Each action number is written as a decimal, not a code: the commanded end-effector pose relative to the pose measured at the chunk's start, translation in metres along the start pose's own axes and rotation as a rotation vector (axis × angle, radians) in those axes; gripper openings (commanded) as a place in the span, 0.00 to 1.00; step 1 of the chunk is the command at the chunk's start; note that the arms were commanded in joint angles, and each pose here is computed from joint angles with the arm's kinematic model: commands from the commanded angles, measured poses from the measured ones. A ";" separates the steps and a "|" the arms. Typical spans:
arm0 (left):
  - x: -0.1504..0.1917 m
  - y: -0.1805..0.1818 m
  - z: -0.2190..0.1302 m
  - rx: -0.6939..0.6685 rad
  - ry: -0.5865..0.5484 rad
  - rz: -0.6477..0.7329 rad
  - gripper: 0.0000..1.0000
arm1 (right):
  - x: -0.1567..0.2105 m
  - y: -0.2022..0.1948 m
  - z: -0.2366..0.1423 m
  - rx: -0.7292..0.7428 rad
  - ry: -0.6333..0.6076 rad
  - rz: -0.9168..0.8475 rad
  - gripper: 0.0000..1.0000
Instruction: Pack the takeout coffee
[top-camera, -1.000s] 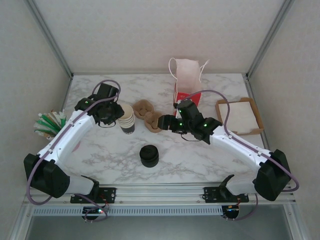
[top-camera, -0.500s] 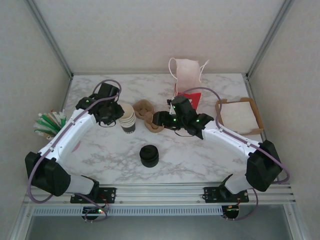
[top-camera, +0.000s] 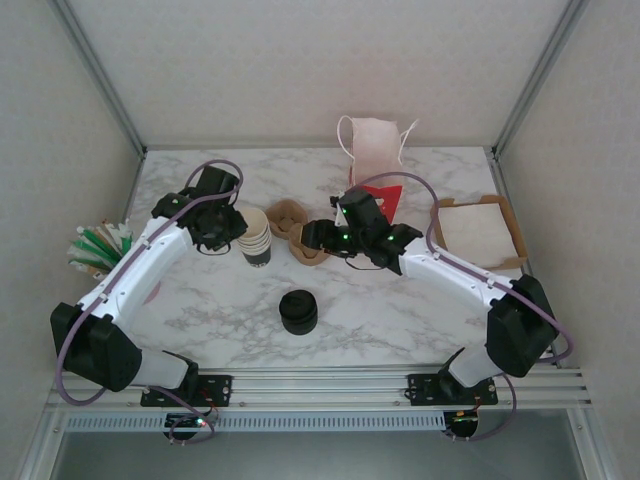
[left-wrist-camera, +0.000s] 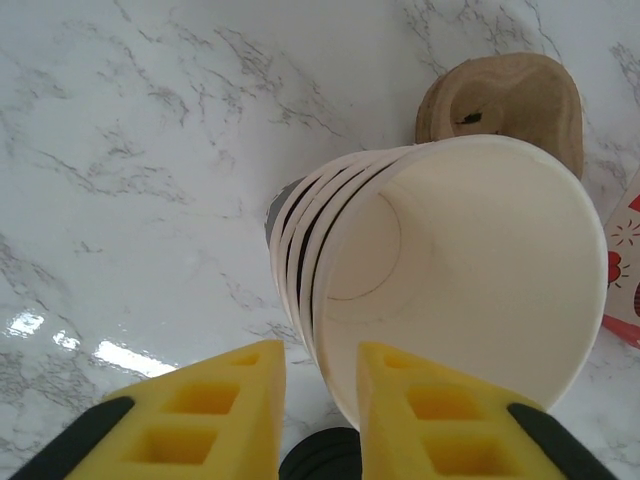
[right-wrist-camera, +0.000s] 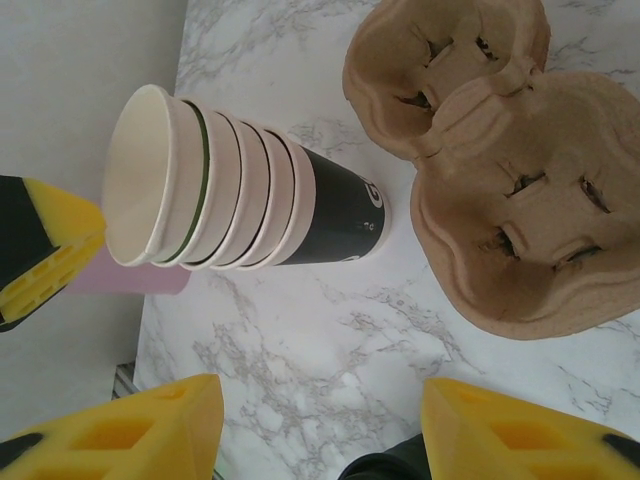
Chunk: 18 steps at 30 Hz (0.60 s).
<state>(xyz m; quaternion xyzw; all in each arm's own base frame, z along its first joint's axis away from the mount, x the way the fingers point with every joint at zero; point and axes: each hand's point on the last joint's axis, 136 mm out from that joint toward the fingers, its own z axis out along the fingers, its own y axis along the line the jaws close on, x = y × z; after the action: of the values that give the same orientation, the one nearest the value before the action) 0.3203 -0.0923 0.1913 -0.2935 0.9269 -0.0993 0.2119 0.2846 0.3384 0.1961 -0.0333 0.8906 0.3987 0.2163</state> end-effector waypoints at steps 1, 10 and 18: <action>0.000 0.000 0.001 -0.027 0.006 0.018 0.17 | -0.005 0.015 0.004 -0.040 -0.004 -0.007 0.54; 0.001 -0.001 0.002 -0.024 0.015 0.020 0.07 | -0.008 0.020 0.017 -0.068 0.015 0.004 0.53; 0.001 0.000 0.001 -0.025 0.018 0.010 0.01 | -0.010 0.024 0.034 -0.104 0.026 0.029 0.53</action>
<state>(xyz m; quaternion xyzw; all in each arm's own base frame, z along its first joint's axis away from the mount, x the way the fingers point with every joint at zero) 0.3225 -0.0932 0.1844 -0.2918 0.9300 -0.0929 0.2034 0.2969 0.3618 0.1825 -0.0312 0.8870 0.4179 0.1941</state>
